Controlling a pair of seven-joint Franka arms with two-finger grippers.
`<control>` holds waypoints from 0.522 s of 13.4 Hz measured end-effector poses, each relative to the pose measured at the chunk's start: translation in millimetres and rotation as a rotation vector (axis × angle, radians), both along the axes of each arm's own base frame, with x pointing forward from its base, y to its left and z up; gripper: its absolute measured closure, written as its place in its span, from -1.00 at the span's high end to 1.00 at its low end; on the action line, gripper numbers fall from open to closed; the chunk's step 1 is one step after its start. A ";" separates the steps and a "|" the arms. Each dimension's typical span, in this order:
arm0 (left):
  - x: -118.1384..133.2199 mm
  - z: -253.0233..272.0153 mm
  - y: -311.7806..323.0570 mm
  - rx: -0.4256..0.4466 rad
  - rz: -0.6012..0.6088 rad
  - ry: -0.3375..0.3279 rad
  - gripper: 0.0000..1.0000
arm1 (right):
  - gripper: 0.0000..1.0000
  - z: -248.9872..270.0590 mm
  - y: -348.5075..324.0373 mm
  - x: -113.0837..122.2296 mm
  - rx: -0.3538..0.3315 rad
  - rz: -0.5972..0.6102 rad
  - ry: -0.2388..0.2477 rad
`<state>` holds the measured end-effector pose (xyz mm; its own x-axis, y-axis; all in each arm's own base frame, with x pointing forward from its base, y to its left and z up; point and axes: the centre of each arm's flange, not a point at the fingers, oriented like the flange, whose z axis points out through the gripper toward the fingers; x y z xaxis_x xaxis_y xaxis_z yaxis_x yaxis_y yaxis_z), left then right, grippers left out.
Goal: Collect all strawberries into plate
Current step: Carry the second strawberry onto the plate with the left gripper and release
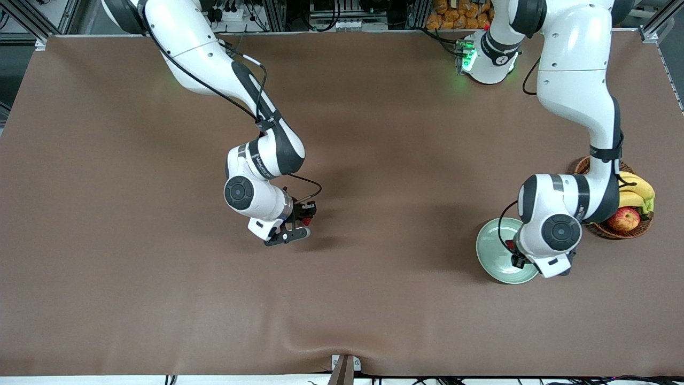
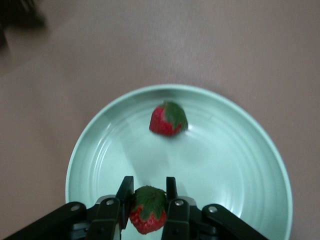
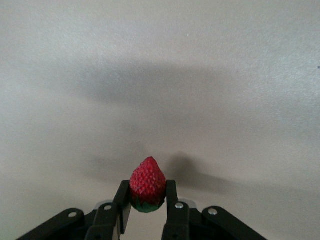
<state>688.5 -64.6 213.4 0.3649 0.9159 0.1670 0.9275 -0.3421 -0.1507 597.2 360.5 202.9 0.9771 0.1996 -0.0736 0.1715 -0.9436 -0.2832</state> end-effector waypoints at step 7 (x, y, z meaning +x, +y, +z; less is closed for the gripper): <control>-1.8 15.9 -36.0 -0.016 -0.052 -0.023 1.00 | 0.00 -16.2 0.2 -3.4 -0.014 0.002 0.015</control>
